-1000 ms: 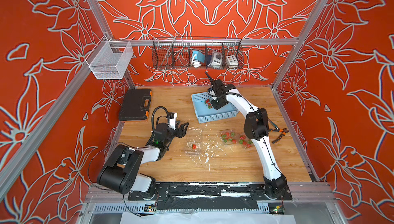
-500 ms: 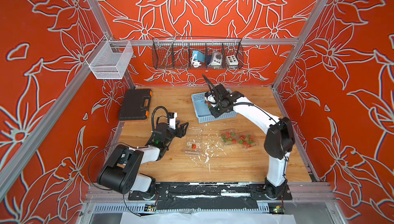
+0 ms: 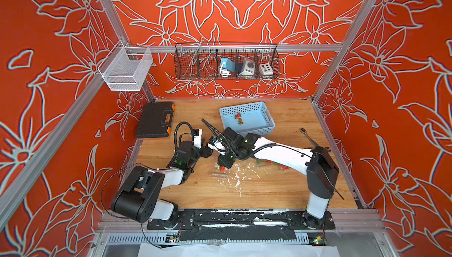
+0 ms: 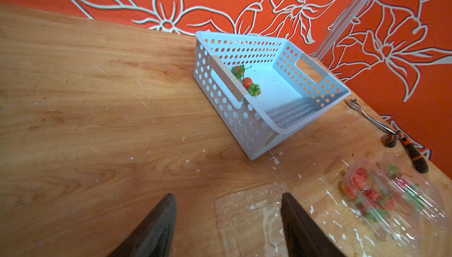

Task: Pack strawberries into containers
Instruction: Place the strawberry in the packing box.

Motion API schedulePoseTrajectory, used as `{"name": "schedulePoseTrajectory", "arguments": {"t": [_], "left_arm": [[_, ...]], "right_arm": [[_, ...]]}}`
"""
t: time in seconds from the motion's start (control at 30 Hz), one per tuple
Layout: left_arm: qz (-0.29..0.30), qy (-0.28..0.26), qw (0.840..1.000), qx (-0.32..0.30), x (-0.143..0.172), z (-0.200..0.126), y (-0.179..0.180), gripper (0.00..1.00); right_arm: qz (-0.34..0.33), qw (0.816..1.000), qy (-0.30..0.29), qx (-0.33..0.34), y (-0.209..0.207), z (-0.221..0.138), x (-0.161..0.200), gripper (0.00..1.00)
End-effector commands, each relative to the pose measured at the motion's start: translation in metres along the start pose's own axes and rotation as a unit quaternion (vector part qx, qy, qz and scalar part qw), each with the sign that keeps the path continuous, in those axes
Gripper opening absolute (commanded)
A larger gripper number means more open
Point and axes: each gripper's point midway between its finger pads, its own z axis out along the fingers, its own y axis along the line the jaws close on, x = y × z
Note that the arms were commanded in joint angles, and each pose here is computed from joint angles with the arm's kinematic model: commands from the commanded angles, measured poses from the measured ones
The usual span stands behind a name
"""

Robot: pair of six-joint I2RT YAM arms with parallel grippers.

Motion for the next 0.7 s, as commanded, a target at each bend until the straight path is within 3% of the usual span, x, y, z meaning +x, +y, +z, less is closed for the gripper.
{"name": "schedulePoseTrajectory", "arguments": {"t": [0.0,0.27,0.47,0.67], "left_arm": [[0.006,-0.018,1.000,0.003,-0.013,0.000,-0.004,0.67],[0.007,-0.022,1.000,0.002,-0.015,-0.002,-0.004,0.67],[0.006,-0.021,1.000,0.007,-0.015,-0.001,-0.006,0.67],[0.007,-0.018,1.000,0.017,-0.014,0.000,-0.009,0.67]], "right_arm": [[0.009,1.000,0.012,-0.018,0.008,0.021,0.004,0.33],[0.004,0.999,0.042,-0.009,0.005,0.044,0.013,0.34],[-0.006,0.999,0.012,0.050,-0.013,0.011,-0.007,0.37],[0.056,0.989,-0.031,0.135,-0.089,-0.032,-0.028,0.39]]}}
